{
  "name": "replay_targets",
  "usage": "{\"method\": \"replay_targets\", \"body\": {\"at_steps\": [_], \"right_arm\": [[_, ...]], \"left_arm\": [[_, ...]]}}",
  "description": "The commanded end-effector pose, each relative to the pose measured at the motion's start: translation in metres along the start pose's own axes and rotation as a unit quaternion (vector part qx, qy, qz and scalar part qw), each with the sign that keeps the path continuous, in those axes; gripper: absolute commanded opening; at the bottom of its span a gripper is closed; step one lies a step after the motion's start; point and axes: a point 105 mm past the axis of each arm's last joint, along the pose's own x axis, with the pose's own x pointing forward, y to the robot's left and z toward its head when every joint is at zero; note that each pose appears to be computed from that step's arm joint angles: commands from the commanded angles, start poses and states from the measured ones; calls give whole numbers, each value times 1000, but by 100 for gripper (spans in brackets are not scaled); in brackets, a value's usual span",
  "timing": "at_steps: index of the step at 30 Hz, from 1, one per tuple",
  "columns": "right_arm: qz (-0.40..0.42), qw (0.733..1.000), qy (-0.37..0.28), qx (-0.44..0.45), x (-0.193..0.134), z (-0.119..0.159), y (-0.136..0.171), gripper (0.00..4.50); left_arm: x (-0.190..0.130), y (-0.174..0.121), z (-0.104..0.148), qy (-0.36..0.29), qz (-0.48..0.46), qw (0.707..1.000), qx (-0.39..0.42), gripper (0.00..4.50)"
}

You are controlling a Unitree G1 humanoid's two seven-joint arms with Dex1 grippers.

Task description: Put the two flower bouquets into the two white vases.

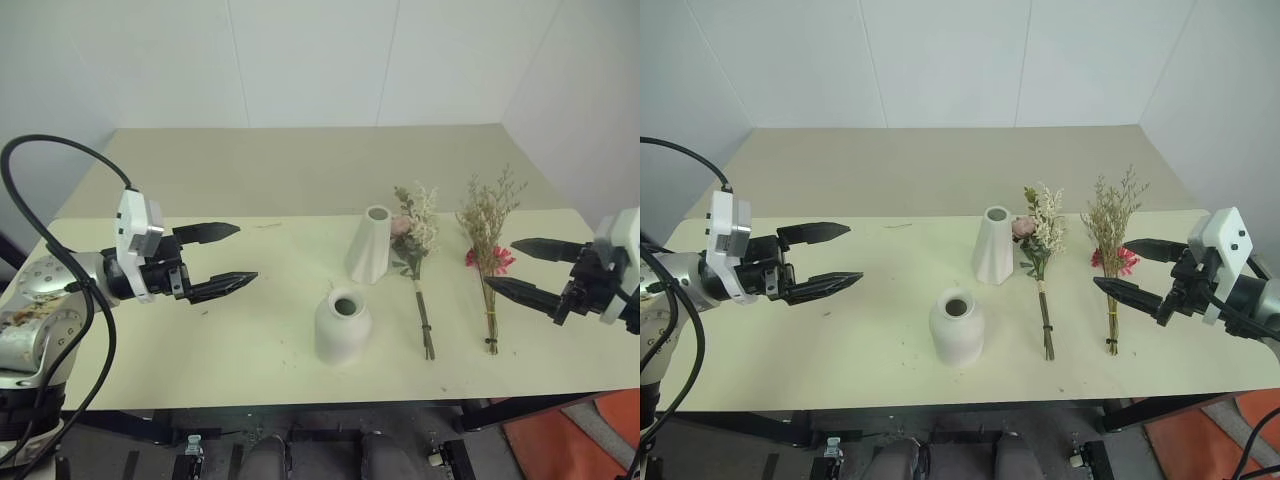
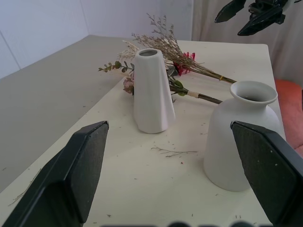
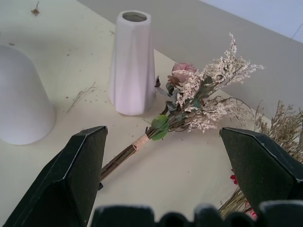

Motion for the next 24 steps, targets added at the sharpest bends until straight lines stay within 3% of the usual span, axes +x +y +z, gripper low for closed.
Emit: {"method": "replay_targets", "body": {"at_steps": [1, 8, 10, 14, 24], "right_arm": [[-10, 1000, -1, -17, -4, 9, -4, 449], [-23, 1000, -1, -19, -5, 9, -7, 449], [-59, 997, 36, -24, -3, 1, -15, 449], [-142, 972, 174, 64, 0, -28, -39, 449], [-157, 909, 312, 226, 11, -40, -51, 449]], "left_arm": [[-3, -2, 15, -11, -5, 1000, 27, 450], [-3, -1, 15, -10, -7, 1000, 27, 450], [-2, -1, 15, -9, -8, 1000, 28, 450], [1, -3, 14, -7, -16, 999, 29, 450], [6, -6, 15, -13, -29, 999, 27, 450]]}}
